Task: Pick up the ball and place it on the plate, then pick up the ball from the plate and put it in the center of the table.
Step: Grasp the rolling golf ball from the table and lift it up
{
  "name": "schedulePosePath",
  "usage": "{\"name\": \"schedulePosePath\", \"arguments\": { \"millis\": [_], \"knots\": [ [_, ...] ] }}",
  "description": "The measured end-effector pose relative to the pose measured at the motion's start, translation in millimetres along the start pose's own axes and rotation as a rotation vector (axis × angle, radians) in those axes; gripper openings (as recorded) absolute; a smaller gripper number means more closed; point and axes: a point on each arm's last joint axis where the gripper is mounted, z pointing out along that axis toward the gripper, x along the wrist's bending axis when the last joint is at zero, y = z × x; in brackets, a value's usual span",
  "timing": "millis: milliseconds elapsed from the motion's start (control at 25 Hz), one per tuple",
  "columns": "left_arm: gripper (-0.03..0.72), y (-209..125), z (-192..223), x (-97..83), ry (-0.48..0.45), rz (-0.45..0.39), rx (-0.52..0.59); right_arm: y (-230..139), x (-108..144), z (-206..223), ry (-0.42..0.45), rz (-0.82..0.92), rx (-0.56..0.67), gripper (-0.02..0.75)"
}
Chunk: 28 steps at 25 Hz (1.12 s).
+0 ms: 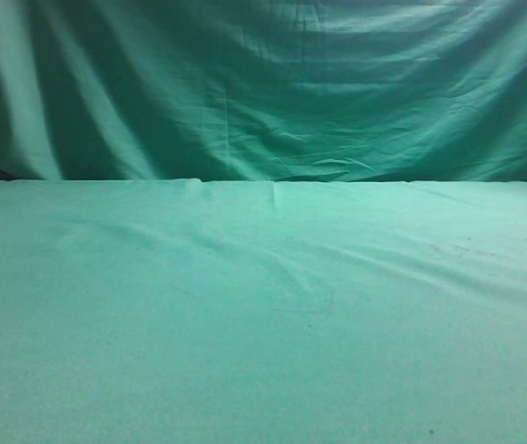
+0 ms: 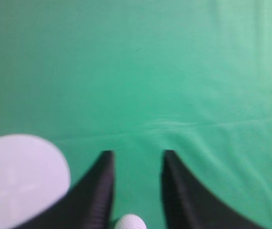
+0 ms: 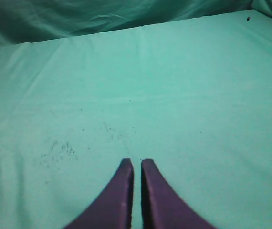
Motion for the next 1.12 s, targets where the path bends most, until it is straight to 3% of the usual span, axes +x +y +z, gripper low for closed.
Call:
{"name": "schedulePosePath", "arguments": {
  "millis": [160, 640, 800, 960, 1120],
  "knots": [
    [0.0, -2, -37, -21.7, -0.032, 0.116, -0.093, 0, 0, 0, 0.0, 0.0, 0.0, 0.048],
    [0.0, -43, -130, -119.9, 0.005, 0.438, -0.287, 1, 0, 0, -0.001, -0.015, -0.018, 0.048],
    [0.0, -59, -148, -129.6, 0.015, 0.469, -0.352, 18, 5, -2, 0.06, 0.005, -0.202, 0.048],
    [0.0, -88, -138, -119.5, 0.034, 0.436, -0.391, 32, 10, -6, 0.117, -0.001, -0.369, 0.048],
    [0.0, -126, -125, -106.6, 0.054, 0.419, -0.43, 36, 10, -8, 0.114, 0.007, -0.367, 0.048]
  ]
}}
